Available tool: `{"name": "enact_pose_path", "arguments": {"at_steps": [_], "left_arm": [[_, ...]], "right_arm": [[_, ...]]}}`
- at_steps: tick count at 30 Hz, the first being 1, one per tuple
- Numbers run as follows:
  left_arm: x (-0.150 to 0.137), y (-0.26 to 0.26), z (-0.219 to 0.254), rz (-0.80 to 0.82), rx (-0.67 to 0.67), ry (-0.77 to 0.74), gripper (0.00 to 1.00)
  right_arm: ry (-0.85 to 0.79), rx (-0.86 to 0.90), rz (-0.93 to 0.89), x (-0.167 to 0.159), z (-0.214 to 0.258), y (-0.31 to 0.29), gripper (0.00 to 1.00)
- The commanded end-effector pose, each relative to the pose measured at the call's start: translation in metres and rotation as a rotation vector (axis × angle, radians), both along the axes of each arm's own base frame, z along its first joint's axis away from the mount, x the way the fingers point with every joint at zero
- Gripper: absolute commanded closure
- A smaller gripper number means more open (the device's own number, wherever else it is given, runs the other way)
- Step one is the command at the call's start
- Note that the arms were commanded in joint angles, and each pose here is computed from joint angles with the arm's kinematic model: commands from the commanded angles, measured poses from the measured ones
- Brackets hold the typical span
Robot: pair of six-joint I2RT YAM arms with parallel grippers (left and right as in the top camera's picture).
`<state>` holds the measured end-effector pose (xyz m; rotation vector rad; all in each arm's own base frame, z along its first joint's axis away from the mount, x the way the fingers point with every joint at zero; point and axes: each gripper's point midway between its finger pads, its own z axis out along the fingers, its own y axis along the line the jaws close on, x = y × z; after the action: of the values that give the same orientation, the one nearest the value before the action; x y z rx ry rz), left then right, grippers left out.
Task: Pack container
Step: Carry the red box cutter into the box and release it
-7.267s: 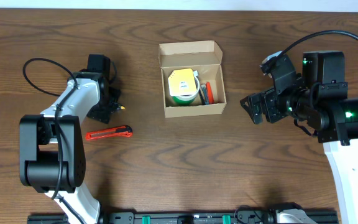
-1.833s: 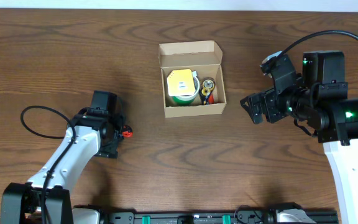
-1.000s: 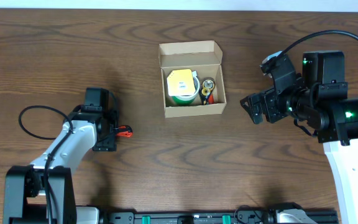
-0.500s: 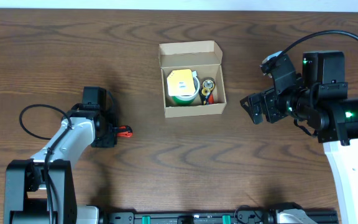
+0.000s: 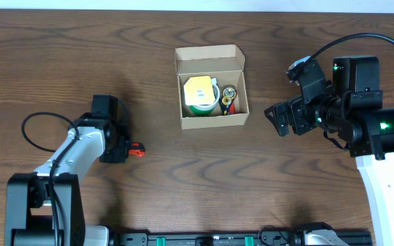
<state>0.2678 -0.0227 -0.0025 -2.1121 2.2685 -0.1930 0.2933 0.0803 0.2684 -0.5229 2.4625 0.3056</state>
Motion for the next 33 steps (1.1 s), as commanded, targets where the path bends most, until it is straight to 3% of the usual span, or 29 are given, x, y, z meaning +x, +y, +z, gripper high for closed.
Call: {"name": "enact_pose_path", "arguments": {"at_steps": [1, 9, 14, 21, 33], "left_arm": [[-0.005, 0.017, 0.002, -0.06, 0.095, 0.06, 0.94], [0.032, 0.021, 0.053, -0.199, 0.155, -0.003, 0.94], [0.061, -0.002, 0.09, -0.305, 0.148, -0.111, 0.94], [0.087, -0.09, 0.14, -0.398, 0.081, -0.288, 0.94], [0.088, -0.222, 0.192, -0.453, -0.108, -0.533, 0.94]], "right_arm": [[-0.012, 0.003, 0.015, -0.001, 0.003, 0.001, 0.01], [-0.012, 0.003, 0.015, -0.001, 0.003, 0.001, 0.01], [-0.011, 0.003, 0.015, -0.001, 0.003, 0.001, 0.01], [-0.011, 0.003, 0.015, -0.001, 0.003, 0.001, 0.01], [-0.012, 0.003, 0.015, -0.001, 0.003, 0.001, 0.01]]}}
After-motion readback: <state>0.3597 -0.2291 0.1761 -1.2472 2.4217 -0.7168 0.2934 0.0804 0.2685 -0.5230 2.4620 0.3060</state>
